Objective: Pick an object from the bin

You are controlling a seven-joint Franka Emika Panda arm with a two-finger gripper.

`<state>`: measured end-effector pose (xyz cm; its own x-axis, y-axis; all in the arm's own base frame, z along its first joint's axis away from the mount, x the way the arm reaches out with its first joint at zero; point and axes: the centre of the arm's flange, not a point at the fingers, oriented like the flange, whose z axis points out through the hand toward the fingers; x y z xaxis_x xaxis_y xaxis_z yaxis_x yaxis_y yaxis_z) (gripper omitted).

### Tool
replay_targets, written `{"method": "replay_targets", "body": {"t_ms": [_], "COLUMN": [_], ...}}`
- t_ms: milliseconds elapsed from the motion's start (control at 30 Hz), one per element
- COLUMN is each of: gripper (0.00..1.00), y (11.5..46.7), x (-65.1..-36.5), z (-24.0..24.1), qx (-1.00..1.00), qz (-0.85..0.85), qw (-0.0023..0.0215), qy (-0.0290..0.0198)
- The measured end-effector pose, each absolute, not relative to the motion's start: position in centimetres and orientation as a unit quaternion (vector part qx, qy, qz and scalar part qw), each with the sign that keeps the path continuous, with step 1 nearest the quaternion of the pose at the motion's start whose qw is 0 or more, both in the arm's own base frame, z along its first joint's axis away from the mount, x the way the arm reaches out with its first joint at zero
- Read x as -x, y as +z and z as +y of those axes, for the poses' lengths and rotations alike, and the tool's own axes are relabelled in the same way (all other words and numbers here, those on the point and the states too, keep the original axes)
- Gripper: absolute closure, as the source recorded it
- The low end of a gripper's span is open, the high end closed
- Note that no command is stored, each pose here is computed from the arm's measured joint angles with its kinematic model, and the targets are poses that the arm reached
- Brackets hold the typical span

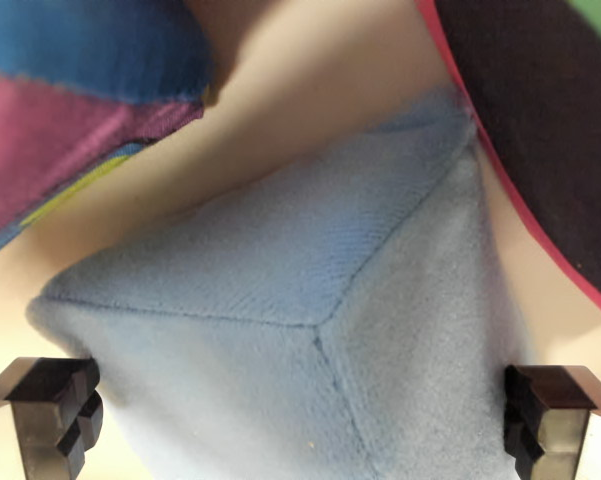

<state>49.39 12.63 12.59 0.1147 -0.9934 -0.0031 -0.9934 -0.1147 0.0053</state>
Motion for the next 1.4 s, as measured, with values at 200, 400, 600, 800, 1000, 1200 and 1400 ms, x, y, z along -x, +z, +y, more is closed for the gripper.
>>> {"method": "replay_targets", "body": {"t_ms": [200, 400, 600, 800, 1000, 1200, 1400], "gripper": [1.0, 1.0, 1.0, 1.0, 1.0, 1.0, 1.0], "y": [12.59, 12.6, 12.62, 12.62, 12.65, 12.81, 13.55], "x": [-49.4, -49.4, -49.43, -49.44, -49.45, -49.47, -49.5], "z": [12.62, 12.62, 12.65, 12.65, 12.66, 12.66, 12.66], "qx": [-0.747, -0.747, -0.747, -0.747, -0.747, -0.747, -0.747], "qz": [-0.665, -0.665, -0.665, -0.665, -0.665, -0.665, -0.665], "qw": [0.001, 0.0009, 0.0005, 0.0004, 0.0001, -0.0004, -0.0009], "qy": [-0.0029, -0.0028, -0.0025, -0.0025, -0.0023, -0.0019, -0.0013]}}
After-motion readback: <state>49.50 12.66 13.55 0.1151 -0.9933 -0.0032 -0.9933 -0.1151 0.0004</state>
